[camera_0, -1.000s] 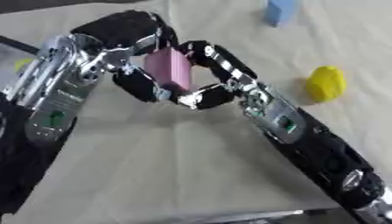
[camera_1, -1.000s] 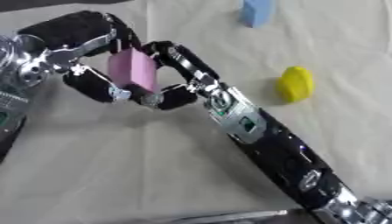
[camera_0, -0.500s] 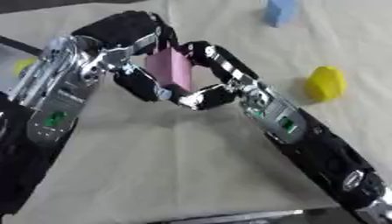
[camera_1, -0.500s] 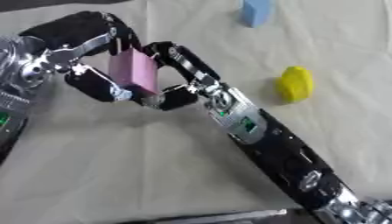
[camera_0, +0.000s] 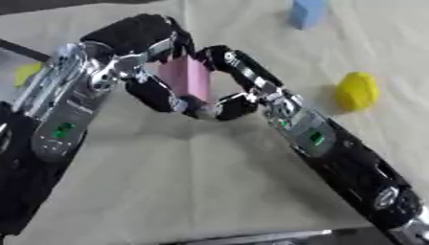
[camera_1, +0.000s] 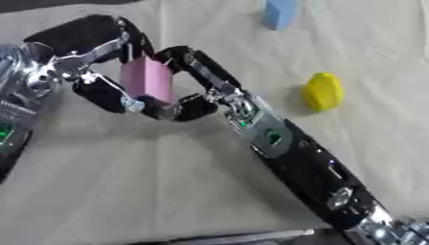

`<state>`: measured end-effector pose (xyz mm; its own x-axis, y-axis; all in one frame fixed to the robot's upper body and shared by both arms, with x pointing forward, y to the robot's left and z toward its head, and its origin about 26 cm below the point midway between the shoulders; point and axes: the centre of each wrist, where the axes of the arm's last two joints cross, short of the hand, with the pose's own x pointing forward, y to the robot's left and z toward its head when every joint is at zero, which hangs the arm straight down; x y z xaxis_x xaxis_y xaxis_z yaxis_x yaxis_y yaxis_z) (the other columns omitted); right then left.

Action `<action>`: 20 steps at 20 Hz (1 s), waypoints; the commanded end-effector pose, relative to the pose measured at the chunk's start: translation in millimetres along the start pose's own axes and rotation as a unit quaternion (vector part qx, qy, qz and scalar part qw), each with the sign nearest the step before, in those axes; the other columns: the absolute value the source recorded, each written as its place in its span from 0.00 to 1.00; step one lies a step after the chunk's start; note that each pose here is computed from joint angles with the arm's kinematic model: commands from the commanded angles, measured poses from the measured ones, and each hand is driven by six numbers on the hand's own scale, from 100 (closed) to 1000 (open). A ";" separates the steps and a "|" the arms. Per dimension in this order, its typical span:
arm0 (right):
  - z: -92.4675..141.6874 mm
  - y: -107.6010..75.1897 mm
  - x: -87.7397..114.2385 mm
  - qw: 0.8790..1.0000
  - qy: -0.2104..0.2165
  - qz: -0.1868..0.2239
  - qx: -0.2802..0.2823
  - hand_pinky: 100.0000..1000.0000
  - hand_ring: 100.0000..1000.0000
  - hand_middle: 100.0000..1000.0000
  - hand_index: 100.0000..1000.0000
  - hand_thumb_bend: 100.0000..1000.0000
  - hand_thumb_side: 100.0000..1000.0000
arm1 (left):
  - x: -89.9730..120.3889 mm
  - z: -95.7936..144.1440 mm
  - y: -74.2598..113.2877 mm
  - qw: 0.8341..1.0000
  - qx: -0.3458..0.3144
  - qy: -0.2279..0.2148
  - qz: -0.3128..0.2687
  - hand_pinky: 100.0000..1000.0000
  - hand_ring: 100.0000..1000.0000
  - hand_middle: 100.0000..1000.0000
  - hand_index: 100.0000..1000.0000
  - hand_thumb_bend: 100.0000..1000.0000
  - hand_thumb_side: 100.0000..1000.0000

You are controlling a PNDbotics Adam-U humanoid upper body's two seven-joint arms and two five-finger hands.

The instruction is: Pick up the objects with one hand, pass them to the other hand, and then place them into the box on the other side of the table.

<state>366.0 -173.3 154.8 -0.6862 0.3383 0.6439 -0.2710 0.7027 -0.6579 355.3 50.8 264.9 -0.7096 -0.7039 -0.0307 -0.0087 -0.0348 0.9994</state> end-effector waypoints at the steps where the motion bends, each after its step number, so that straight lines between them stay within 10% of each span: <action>1: -0.1 -4.4 1.6 1.000 0.004 0.019 0.005 0.71 0.58 0.63 0.72 0.62 0.00 | -8.1 3.8 10.0 1.000 0.011 0.017 -0.015 0.58 0.45 0.32 0.55 0.39 0.00; 20: 8.0 -11.3 -7.8 0.995 0.082 0.062 0.004 0.74 0.68 0.74 0.83 0.75 0.13 | -12.8 15.7 15.0 0.999 0.015 0.030 -0.020 0.52 0.41 0.28 0.53 0.40 0.00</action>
<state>368.4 -184.0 145.7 -0.5898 0.5057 0.6296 -0.2267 0.6447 -0.7301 354.7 62.5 269.1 -0.6775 -0.7337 -0.0521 -0.0230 -0.0496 0.9985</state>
